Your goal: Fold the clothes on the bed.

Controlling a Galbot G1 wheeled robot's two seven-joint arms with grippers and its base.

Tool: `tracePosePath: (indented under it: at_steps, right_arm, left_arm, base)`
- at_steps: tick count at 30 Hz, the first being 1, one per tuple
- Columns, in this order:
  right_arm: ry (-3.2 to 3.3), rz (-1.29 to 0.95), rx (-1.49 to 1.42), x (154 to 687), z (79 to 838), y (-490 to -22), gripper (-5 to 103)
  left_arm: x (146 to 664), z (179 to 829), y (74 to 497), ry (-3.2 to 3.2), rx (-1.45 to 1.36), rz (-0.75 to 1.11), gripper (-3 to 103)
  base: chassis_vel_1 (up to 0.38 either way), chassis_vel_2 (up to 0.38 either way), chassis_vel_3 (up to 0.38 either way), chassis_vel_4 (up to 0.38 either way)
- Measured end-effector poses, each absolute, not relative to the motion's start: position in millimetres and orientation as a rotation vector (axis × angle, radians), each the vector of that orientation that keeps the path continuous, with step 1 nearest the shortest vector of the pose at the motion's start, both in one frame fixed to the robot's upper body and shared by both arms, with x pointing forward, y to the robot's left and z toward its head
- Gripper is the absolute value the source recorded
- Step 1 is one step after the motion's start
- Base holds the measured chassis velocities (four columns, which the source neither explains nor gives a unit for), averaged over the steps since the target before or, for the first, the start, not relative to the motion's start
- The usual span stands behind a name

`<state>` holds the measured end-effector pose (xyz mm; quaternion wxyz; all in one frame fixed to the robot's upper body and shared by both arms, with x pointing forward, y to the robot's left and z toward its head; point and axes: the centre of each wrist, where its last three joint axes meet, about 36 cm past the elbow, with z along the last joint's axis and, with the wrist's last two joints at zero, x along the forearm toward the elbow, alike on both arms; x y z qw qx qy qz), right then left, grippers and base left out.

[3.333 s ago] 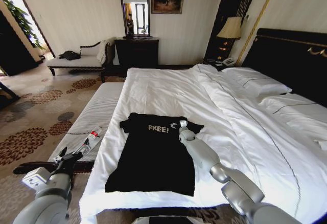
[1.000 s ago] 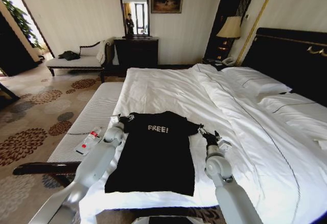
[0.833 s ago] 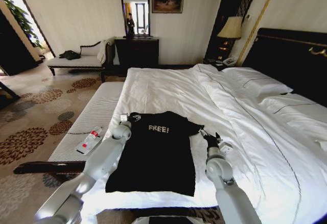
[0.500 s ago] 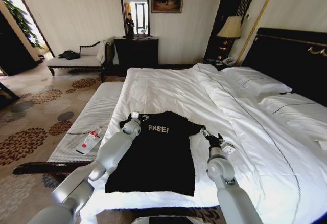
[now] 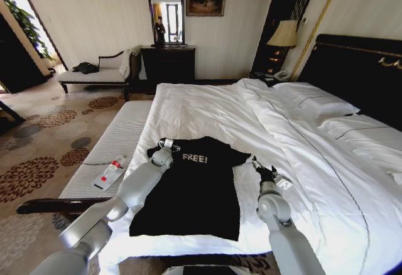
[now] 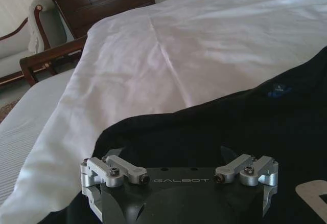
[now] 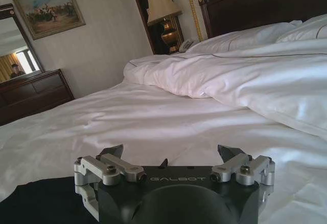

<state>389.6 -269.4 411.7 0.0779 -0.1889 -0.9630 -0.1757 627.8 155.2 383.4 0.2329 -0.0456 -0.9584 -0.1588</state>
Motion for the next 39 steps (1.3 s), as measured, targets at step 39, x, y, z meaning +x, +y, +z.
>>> tracePosePath:
  at_steps: [39]
  right_arm:
    - [-2.849,-0.493,-0.623,372,394,-275,100]
  left_arm:
    - [535,410,327,-2.785,0.328,0.497,100]
  base:
    - [0.000,0.000,0.000,0.000]
